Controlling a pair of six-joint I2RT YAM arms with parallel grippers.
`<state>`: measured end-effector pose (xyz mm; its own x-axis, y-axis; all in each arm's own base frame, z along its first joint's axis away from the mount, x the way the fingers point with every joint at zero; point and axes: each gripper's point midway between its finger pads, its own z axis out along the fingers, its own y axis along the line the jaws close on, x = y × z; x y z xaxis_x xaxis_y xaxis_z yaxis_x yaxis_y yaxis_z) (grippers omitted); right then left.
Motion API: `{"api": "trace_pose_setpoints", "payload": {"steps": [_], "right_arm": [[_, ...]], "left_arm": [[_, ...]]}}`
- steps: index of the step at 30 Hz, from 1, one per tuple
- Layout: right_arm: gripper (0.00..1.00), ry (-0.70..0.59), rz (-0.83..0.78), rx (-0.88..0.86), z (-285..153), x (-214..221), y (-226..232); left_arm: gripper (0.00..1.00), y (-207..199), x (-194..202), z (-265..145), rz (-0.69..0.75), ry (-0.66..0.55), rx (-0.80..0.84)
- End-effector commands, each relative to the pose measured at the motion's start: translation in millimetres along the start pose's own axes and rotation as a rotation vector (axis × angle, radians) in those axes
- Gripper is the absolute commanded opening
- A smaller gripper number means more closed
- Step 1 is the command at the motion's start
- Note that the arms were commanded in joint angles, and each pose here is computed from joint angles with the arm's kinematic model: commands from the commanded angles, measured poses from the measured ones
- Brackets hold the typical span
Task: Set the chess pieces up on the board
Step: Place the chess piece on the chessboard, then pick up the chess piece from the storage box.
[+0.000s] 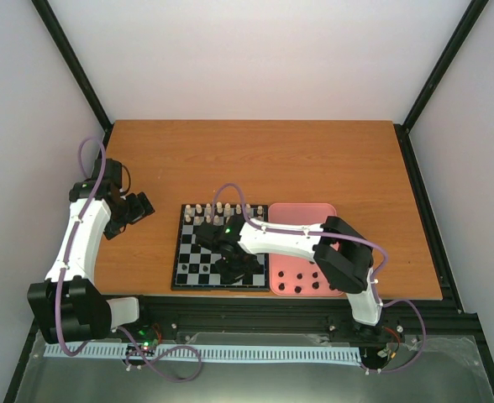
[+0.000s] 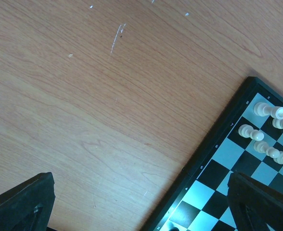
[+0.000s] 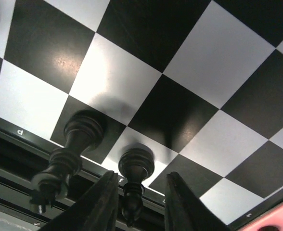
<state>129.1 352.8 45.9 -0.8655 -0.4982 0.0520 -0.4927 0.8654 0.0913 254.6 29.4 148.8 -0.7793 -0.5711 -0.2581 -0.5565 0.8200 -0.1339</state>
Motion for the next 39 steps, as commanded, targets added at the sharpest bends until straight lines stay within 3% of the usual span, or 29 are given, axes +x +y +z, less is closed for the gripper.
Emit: {"api": "trace_pose_setpoints", "payload": {"steps": [1,7,11,22,39], "right_arm": [[0.31,-0.071,0.018,0.011,-30.2,-4.9,-5.3],[0.39,-0.148,0.062,0.001,-74.8,0.6,-23.0],[0.44,-0.184,0.145,0.006,-93.5,5.0,-60.2],[0.44,-0.085,0.373,0.101,-48.2,37.6,-184.6],[0.44,-0.006,0.455,0.118,-4.2,49.6,-229.7]], "left_arm": [[1.00,-1.8,-1.6,-5.7,0.019,-0.017,0.008],[1.00,-1.3,-1.9,-7.8,0.017,-0.022,0.008],[1.00,-1.2,-2.7,-7.9,0.016,-0.025,0.006],[1.00,-3.2,-5.2,-6.9,0.017,-0.018,0.006],[1.00,-5.9,-9.9,4.5,0.020,0.009,-0.011]]}}
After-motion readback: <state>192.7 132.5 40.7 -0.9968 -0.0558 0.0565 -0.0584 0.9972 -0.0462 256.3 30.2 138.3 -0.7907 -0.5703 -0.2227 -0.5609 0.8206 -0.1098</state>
